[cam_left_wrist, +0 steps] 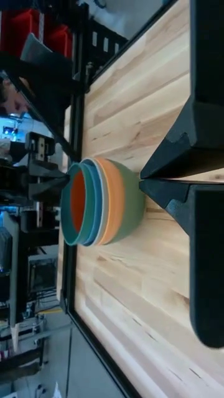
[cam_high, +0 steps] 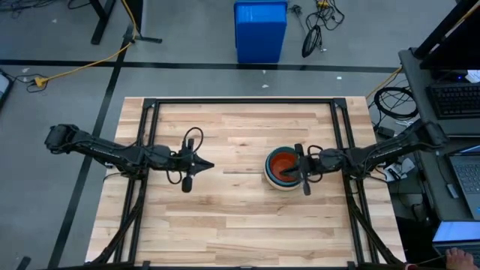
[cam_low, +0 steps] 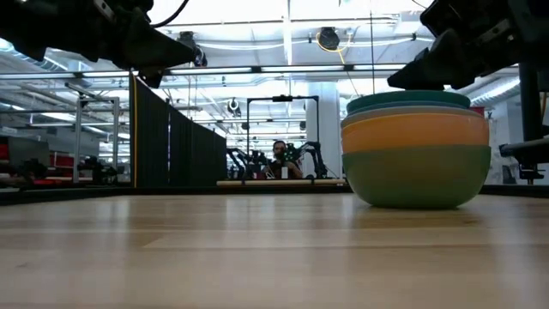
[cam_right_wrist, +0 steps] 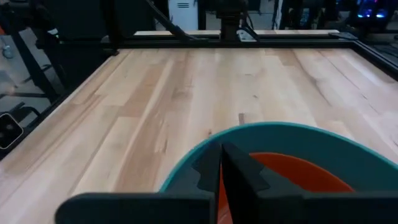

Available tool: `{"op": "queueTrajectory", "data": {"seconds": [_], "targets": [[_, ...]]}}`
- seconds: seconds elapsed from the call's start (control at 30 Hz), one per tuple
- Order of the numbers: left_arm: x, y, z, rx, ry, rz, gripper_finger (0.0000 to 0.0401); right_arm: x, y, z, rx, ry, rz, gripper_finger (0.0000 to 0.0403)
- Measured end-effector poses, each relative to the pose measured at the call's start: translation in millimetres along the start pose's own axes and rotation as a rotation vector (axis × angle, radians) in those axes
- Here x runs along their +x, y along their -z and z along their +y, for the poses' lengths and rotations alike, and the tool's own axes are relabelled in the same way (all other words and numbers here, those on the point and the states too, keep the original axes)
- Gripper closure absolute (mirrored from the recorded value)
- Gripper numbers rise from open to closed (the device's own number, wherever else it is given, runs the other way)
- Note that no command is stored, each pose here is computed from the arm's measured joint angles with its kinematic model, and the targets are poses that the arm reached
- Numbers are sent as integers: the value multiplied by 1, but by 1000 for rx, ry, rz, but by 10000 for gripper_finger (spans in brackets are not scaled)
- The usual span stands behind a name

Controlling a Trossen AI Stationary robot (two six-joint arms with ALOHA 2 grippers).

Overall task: Nest bowls inside each other
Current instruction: Stack the orange transparent bowl on top of the teal bowl, then return to home position

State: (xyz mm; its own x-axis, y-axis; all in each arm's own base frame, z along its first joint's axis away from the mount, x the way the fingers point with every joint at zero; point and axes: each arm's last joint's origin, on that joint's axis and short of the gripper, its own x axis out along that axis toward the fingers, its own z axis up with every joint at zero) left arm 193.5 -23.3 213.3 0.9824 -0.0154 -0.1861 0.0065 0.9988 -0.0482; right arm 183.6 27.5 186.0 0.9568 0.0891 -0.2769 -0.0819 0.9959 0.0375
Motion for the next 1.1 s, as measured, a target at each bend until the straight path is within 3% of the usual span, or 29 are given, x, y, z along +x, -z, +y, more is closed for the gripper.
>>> {"op": "queueTrajectory", "data": {"seconds": [0.27,0.4,0.67,1.1], "targets": [[0,0,0,0,-2,0,401,0,-2,-2,-13,2,-19,403],[0,0,0,-2,-3,1,401,-4,11,-3,-7,2,-14,403],[0,0,0,-2,-3,2,401,-21,22,-10,22,24,-186,403],[0,-1,0,-3,-2,-5,401,-32,33,-13,32,34,-253,403]]}}
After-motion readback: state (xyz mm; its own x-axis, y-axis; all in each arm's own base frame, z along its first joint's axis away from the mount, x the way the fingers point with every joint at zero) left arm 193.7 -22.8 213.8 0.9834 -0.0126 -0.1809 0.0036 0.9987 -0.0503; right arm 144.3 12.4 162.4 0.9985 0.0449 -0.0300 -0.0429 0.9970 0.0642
